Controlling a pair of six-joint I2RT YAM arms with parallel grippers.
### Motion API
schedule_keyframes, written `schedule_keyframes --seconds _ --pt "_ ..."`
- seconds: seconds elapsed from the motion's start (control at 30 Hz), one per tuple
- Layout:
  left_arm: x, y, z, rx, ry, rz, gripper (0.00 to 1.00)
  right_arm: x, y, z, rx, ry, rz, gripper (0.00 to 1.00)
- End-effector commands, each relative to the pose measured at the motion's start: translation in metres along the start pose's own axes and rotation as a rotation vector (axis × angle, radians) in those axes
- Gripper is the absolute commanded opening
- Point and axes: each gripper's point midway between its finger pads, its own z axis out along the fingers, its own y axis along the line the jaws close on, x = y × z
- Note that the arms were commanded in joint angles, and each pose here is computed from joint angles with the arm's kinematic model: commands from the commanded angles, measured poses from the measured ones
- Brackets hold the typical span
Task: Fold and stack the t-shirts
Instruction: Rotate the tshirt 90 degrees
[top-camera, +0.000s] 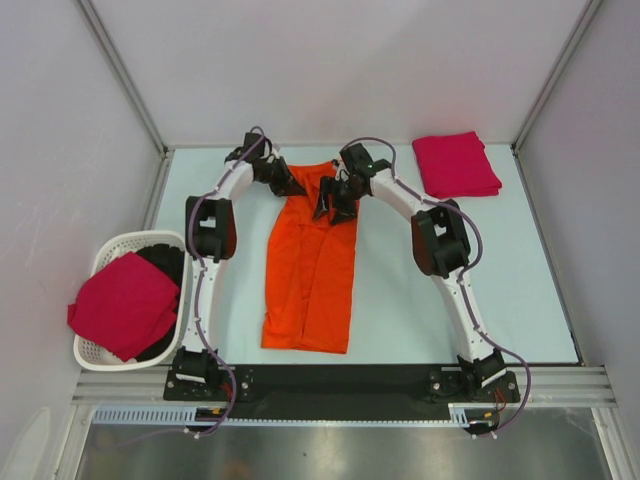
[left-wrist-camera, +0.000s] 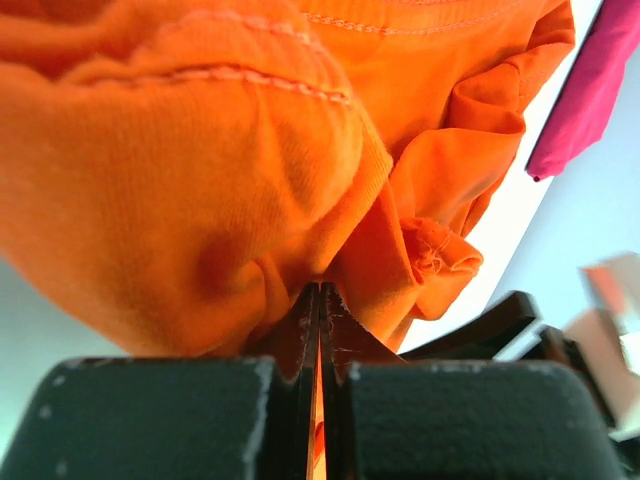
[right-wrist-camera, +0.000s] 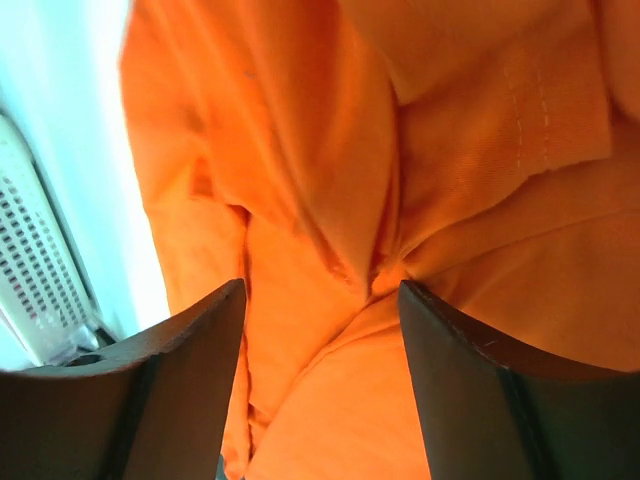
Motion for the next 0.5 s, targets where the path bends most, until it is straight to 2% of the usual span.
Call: schedule_keyframes --seconds 0.0,0.17,0.23,0.27,0.33,0.37,0.47 --pt "-0.017 -0.056 -0.046 0.080 -0.080 0.114 0.00 -0.048 0.033 -0.047 0.004 -0.196 -0.113 0.69" --pt "-0.020 -0.078 -0.065 0.123 -0.106 0.154 0.00 -0.063 0.036 -0.043 -0.012 -0.232 -0.134 0.68" --pt "-0.023 -0.091 -0.078 0.147 -0.126 0.176 0.07 -0.073 0.041 -0.044 -0.018 -0.271 -0.160 0.68" --pt "-0.024 -0.095 -0.081 0.153 -0.132 0.179 0.21 -0.076 0.043 -0.044 -0.021 -0.283 -0.170 0.68" --pt "-0.029 -0.102 -0.092 0.161 -0.159 0.192 0.42 -0.087 0.048 -0.044 -0.039 -0.315 -0.186 0.67" --pt "-0.030 -0.103 -0.093 0.163 -0.164 0.197 0.58 -0.088 0.042 -0.034 -0.029 -0.305 -0.185 0.67" --pt "-0.032 -0.109 -0.099 0.176 -0.174 0.209 0.76 -0.101 0.037 -0.029 -0.004 -0.338 -0.192 0.67"
